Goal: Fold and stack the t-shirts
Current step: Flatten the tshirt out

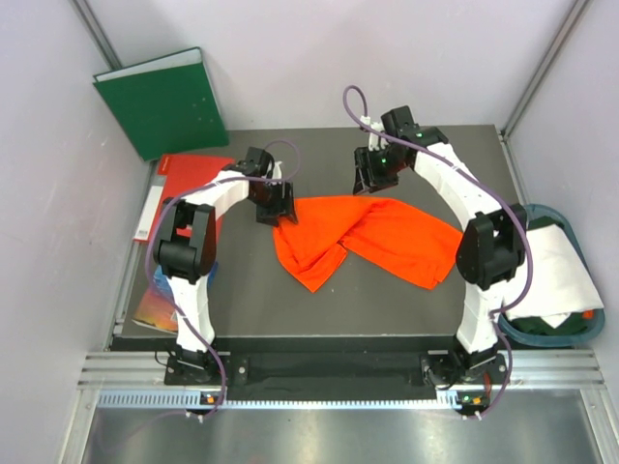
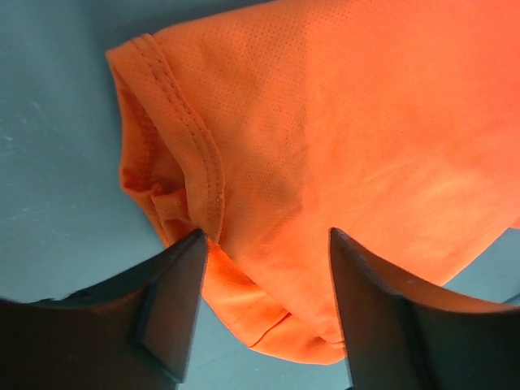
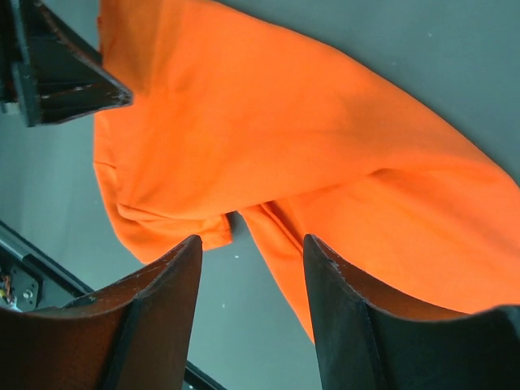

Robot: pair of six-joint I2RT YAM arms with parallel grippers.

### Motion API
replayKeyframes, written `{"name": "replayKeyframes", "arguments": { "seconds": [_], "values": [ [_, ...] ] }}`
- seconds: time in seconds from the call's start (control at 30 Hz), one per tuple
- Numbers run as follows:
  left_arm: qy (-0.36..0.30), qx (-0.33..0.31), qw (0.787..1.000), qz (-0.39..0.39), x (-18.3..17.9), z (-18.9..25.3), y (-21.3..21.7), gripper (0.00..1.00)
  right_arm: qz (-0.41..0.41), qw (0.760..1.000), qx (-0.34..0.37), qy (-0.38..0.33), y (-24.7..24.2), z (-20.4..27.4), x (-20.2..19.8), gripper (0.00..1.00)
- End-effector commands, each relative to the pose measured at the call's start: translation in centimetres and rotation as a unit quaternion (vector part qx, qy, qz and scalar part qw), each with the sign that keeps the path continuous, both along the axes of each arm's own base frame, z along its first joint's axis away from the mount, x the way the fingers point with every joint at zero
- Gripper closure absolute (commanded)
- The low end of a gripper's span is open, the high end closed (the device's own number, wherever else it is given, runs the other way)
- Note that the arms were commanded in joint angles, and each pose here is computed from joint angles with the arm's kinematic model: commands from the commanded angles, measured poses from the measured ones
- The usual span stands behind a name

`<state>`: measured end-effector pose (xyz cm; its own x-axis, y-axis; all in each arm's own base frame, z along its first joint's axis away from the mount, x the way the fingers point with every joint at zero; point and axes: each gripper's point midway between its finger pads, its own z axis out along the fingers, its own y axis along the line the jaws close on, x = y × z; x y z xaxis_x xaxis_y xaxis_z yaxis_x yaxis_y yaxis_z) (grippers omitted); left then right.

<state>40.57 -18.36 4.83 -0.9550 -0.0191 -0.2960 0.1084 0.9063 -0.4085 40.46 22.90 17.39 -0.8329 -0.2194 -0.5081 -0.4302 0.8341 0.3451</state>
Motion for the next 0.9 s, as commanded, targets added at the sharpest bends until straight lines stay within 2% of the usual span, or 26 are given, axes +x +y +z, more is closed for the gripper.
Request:
{"name": "replayKeyframes", "arguments": {
  "seconds": [0.0, 0.03, 0.07, 0.13, 0.33, 0.4, 0.53, 0.7, 0.73, 0.77, 0.8, 0.83, 0.87],
  "values": [
    [-0.001, -0.023, 1.0, -0.007, 0.0, 0.3, -0.8, 0.42, -0.014, 1.0, 0.0, -0.019, -0.9, 0.8, 0.7, 0.47],
    [0.002, -0.024, 1.0, -0.007, 0.1, 0.2, -0.8, 0.49, -0.014, 1.0, 0.001, -0.021, -0.9, 0.9, 0.8, 0.47],
    [0.002, -0.024, 1.0, -0.008, 0.1, 0.2, -0.9, 0.7, -0.014, 1.0, 0.0, -0.022, -0.9, 0.9, 0.8, 0.47],
    [-0.004, -0.025, 1.0, -0.007, 0.4, 0.7, -0.9, 1.0, -0.015, 1.0, -0.001, -0.021, -1.0, 0.8, 0.9, 0.47],
    [-0.075, -0.05, 0.996, -0.008, 2.5, 5.5, -1.4, 1.0, -0.019, 1.0, -0.008, -0.016, -1.3, 0.2, 0.9, 0.47],
    [-0.108, -0.075, 0.991, 0.018, 4.5, 7.8, -1.0, 1.0, -0.019, 1.0, -0.011, -0.014, -1.3, 0.1, 0.8, 0.47],
    [-0.186, -0.126, 0.967, 0.12, 9.7, 12.3, 2.2, 1.0, -0.029, 0.999, -0.023, -0.008, -1.9, -0.7, 0.4, 0.47],
    [-0.2, -0.201, 0.927, 0.246, 16.0, 13.2, 8.0, 1.0, -0.049, 0.998, -0.03, 0.011, -2.6, -2.4, -0.8, 0.47],
    [-0.185, -0.211, 0.925, 0.255, 17.0, 11.5, 9.0, 0.87, -0.052, 0.998, -0.023, 0.012, -2.4, -2.5, -0.8, 0.48],
    [-0.184, -0.231, 0.92, 0.258, 17.9, 12.2, 9.3, 0.59, -0.052, 0.998, -0.02, 0.015, -2.3, -2.6, -1.1, 0.48],
    [-0.179, -0.243, 0.918, 0.258, 18.4, 12.1, 10.1, 0.39, -0.053, 0.998, -0.02, 0.023, -2.4, -3.2, -1.6, 0.48],
    [-0.159, -0.259, 0.92, 0.246, 18.3, 11.3, 9.7, 0.08, -0.054, 0.998, -0.019, 0.024, -2.4, -3.3, -1.7, 0.48],
    [-0.161, -0.265, 0.92, 0.238, 18.3, 11.6, 9.4, 0.01, -0.054, 0.998, -0.018, 0.022, -2.3, -3.2, -1.7, 0.48]
  ]
}}
